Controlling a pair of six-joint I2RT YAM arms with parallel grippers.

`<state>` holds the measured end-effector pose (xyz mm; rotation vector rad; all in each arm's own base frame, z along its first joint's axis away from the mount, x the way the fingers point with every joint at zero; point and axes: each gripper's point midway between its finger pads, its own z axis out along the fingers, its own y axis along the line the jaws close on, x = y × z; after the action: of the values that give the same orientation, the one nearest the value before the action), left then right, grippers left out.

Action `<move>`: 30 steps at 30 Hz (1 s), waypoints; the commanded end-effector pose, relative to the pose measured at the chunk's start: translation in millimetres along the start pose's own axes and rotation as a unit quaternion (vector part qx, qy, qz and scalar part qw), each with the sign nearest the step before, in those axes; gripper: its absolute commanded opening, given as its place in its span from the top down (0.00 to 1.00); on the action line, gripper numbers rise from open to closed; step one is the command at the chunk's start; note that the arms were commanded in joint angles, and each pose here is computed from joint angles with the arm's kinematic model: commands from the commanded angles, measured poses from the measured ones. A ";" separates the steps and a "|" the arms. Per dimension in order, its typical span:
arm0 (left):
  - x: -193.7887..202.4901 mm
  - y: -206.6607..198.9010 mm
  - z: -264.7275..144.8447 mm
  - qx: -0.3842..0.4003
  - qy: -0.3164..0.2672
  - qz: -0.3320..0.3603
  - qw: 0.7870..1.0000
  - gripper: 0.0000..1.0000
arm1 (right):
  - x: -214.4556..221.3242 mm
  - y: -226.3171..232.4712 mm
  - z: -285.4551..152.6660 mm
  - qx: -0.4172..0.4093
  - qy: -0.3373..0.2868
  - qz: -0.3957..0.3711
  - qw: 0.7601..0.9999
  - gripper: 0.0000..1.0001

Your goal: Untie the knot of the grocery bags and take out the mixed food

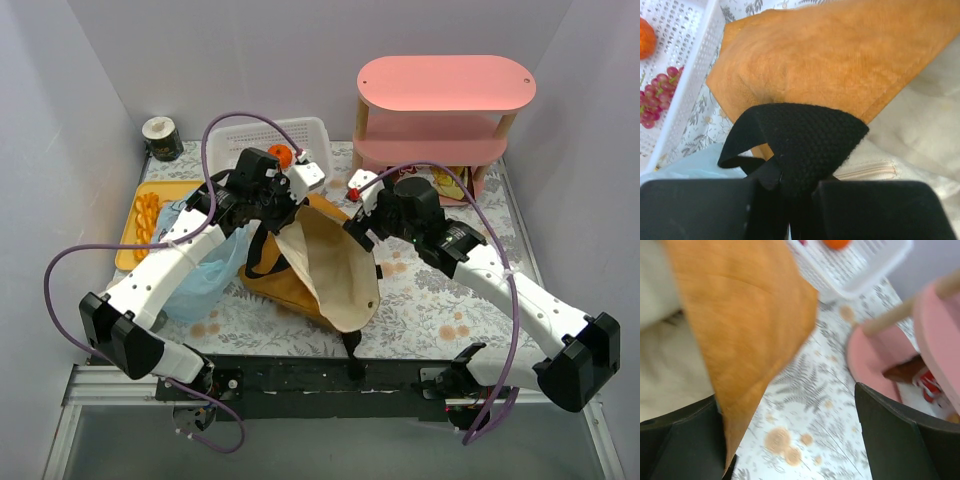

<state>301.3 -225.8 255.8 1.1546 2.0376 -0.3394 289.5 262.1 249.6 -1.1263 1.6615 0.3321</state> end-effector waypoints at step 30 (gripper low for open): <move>-11.5 -33.3 -17.7 0.069 -0.026 -0.074 0.995 1.00 | -9.6 114.2 3.0 -0.307 -0.136 -0.380 0.862 0.45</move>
<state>278.7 -232.5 246.8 1.0999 2.0879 -0.4746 191.8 329.9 235.4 -1.9193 0.7698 0.5568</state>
